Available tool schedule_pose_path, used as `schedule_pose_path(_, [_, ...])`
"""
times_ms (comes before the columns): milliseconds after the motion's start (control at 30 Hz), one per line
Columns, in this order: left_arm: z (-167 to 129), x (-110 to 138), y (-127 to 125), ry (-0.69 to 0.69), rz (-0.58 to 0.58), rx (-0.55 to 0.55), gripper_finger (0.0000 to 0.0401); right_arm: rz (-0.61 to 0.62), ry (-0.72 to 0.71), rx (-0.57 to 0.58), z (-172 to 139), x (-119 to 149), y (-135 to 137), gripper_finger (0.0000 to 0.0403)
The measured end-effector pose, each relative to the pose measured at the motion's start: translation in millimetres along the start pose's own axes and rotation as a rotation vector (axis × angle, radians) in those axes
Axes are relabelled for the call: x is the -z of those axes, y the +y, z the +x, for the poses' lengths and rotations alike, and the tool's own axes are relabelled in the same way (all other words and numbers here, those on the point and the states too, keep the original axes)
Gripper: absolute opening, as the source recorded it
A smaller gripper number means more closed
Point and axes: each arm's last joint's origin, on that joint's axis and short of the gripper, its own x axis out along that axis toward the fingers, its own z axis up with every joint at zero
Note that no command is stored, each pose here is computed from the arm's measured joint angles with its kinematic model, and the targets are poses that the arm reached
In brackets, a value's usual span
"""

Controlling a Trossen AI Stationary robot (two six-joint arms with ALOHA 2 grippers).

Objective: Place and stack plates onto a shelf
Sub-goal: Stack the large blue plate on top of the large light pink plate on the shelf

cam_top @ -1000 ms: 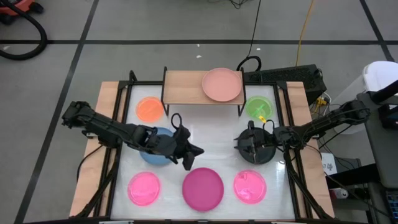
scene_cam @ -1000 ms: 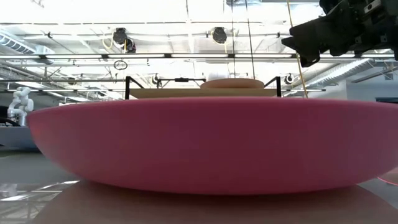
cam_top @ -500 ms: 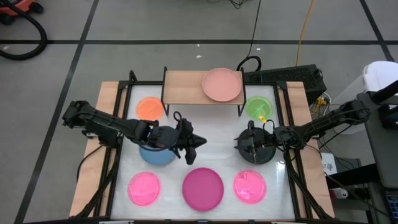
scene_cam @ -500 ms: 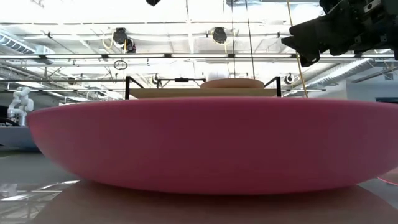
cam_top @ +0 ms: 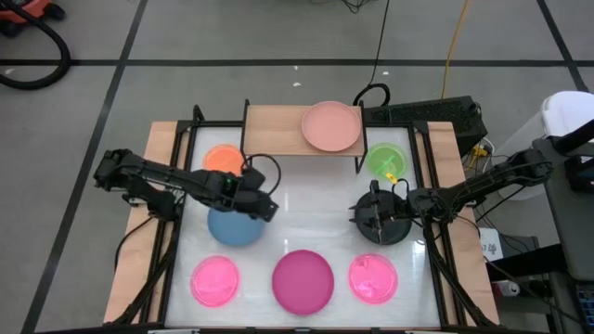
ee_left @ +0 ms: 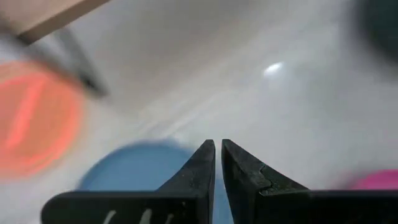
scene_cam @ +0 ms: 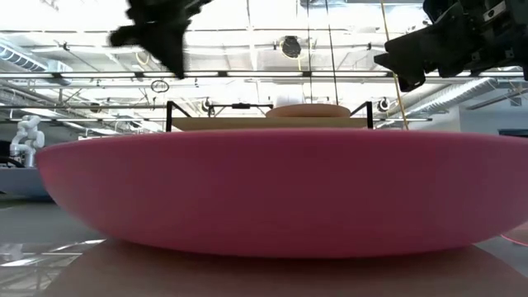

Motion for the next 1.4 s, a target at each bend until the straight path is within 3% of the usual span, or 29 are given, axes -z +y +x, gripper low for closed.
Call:
schedule_pose_path(167, [-7,16,12,0.01,-0.028,-0.153,0.0033,0.0,0.001,0.0,0,0,0,0.0146])
schedule_pose_path(667, [-8,17,4,-0.031,0.172,-0.104,0.0033,0.003,-0.037,-0.001,0,-4,0,0.0146])
schedule_pose_path(900, [17,44,-9,0.048,0.221,-0.107,0.0038,0.004,-0.009,0.0,0,-1,0,0.0146])
schedule_pose_path(1167, [42,73,-24,0.198,0.302,-0.129,0.0116,0.002,0.007,0.001,0,1,0,0.0146])
schedule_pose_path(1400, [52,93,-47,0.185,0.375,-0.023,0.0185,-0.001,0.006,0.002,0,1,0,0.0146])
